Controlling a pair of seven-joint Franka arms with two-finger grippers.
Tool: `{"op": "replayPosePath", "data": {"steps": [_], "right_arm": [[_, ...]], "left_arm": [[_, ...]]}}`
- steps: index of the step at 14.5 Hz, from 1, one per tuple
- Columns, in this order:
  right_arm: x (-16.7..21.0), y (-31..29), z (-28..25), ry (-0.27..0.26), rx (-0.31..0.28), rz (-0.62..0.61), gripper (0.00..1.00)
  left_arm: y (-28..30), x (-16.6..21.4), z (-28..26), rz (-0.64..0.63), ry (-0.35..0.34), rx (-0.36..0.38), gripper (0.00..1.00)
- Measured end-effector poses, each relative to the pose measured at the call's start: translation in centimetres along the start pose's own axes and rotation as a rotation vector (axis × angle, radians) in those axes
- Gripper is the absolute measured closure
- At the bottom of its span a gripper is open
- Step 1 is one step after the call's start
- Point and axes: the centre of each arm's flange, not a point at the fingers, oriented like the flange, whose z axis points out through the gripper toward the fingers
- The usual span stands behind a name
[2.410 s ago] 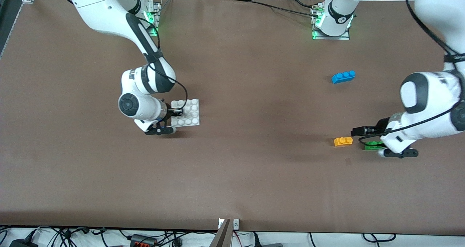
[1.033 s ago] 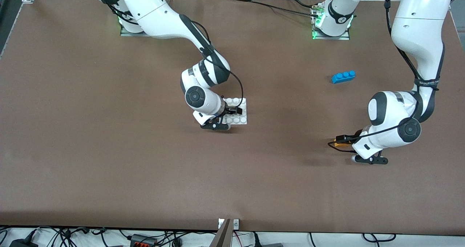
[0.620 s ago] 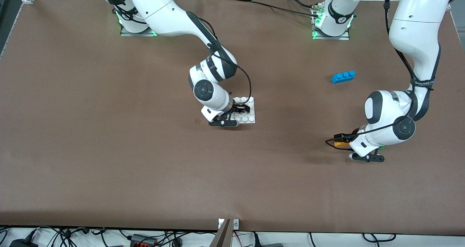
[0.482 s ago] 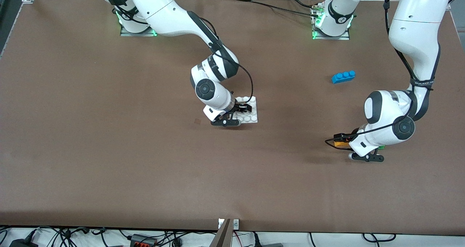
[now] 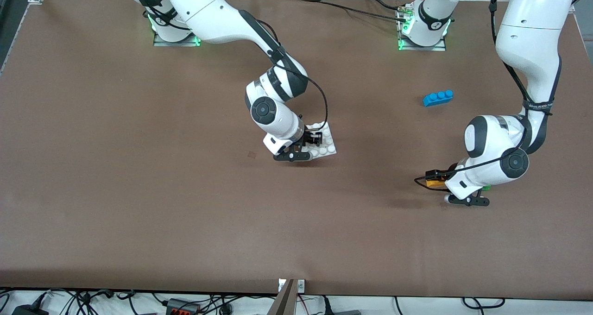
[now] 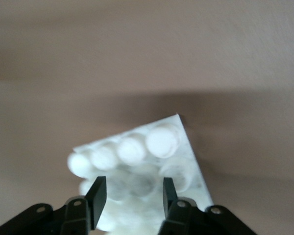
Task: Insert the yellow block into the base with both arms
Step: 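Release the base plate and retract the right gripper to rest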
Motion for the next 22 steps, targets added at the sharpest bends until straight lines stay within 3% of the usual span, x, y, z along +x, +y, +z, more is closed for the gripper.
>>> {"op": "replayPosePath", "data": {"steps": [2, 6, 7, 10, 12, 14, 15, 19, 22], "right_arm": [[0.4, -1.4, -2.4, 0.023, 0.027, -0.012, 0.42], [2.3, -0.7, -9.0, -0.025, -0.003, 0.0, 0.33], [3.5, 0.8, -11.0, -0.033, -0.041, 0.003, 0.29], [6.4, 5.4, -17.0, -0.025, -0.212, -0.027, 0.01], [6.8, 7.6, -20.1, -0.034, -0.35, -0.068, 0.0], [6.8, 10.7, -22.7, -0.12, -0.478, -0.12, 0.0], [7.1, 12.7, -24.3, -0.166, -0.508, -0.146, 0.0], [10.2, 22.2, -34.1, -0.219, -0.481, -0.231, 0.0], [9.2, 26.6, -42.3, -0.224, -0.446, -0.225, 0.0]], "left_arm": [[0.0, 0.0, 0.0, 0.0, 0.0, 0.0, 0.16], [0.0, 0.0, 0.0, -0.001, 0.0, 0.0, 0.22], [-0.1, 0.0, 0.0, -0.001, -0.001, 0.0, 0.22], [-0.1, -0.1, 0.1, -0.001, -0.002, 0.0, 0.21], [-0.1, -0.1, 0.1, -0.003, -0.004, 0.0, 0.22], [-0.5, -0.1, 0.2, -0.009, -0.004, -0.001, 0.22], [-0.7, -0.2, 0.2, -0.012, -0.005, -0.001, 0.26], [-0.8, -0.2, 0.2, -0.014, -0.005, -0.002, 0.32], [-0.8, -0.2, 0.2, -0.013, -0.006, -0.002, 0.32]]}}
